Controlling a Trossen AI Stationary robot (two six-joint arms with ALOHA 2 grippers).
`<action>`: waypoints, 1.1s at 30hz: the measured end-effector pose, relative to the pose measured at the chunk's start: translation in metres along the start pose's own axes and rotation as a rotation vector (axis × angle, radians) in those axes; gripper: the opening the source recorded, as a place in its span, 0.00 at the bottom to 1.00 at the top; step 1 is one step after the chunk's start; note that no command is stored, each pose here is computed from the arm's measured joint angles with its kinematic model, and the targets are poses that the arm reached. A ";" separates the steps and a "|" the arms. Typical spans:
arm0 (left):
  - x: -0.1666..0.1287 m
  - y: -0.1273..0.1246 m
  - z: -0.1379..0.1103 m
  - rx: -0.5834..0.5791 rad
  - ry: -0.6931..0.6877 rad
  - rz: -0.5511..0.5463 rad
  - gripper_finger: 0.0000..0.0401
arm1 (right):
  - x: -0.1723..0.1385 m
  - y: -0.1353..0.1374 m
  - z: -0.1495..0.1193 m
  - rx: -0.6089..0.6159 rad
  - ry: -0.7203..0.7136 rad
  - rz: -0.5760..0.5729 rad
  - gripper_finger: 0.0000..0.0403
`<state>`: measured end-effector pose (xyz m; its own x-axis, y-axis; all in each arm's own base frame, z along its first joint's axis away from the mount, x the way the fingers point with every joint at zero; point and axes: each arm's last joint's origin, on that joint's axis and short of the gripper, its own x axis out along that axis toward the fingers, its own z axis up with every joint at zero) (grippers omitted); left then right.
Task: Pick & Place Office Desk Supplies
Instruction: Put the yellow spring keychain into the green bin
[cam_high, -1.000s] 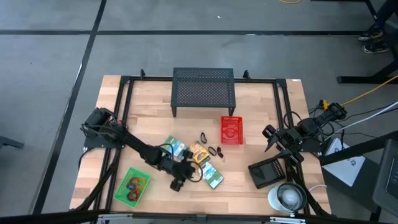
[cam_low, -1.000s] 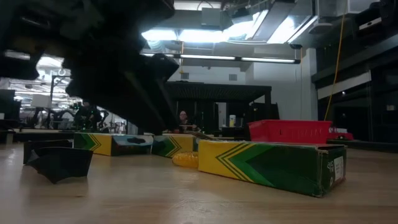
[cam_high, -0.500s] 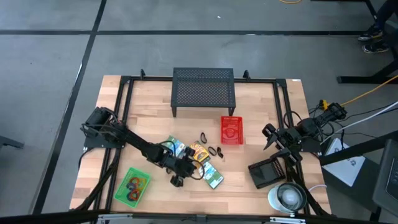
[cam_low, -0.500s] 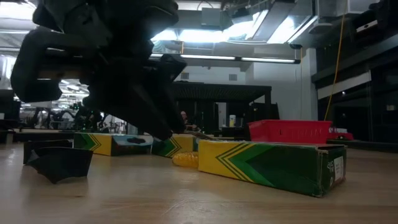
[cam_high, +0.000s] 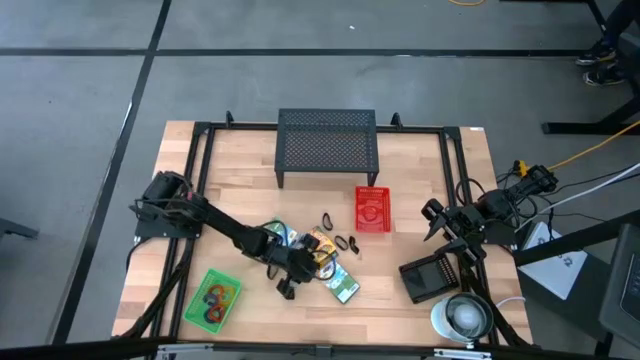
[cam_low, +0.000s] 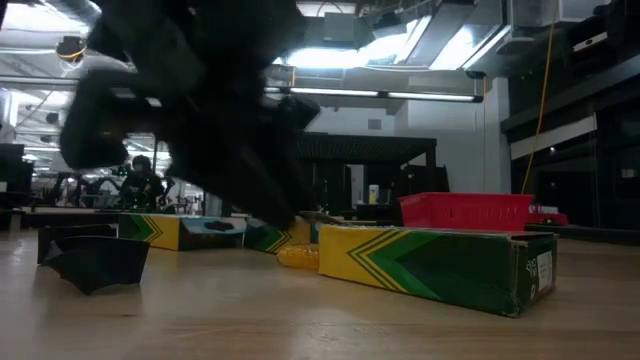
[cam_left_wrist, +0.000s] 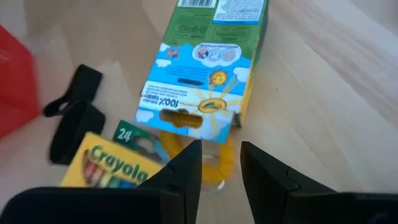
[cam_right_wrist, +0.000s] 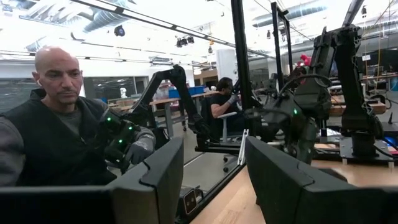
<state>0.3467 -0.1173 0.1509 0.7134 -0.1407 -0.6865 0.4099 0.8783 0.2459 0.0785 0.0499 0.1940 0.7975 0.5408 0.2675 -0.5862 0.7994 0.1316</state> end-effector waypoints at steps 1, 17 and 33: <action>0.005 0.000 -0.001 0.003 0.020 -0.014 0.27 | 0.000 0.000 0.000 0.000 0.000 -0.001 0.43; 0.040 0.009 0.005 0.006 0.233 -0.130 0.16 | 0.000 0.000 -0.002 0.025 0.015 -0.008 0.43; -0.001 -0.009 0.033 -0.047 0.130 -0.292 0.01 | 0.000 0.000 -0.001 0.028 0.014 -0.006 0.43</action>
<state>0.3615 -0.1400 0.1719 0.4898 -0.3329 -0.8058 0.5578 0.8299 -0.0038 0.0788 0.0500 0.1926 0.8027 0.5400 0.2533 -0.5852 0.7951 0.1594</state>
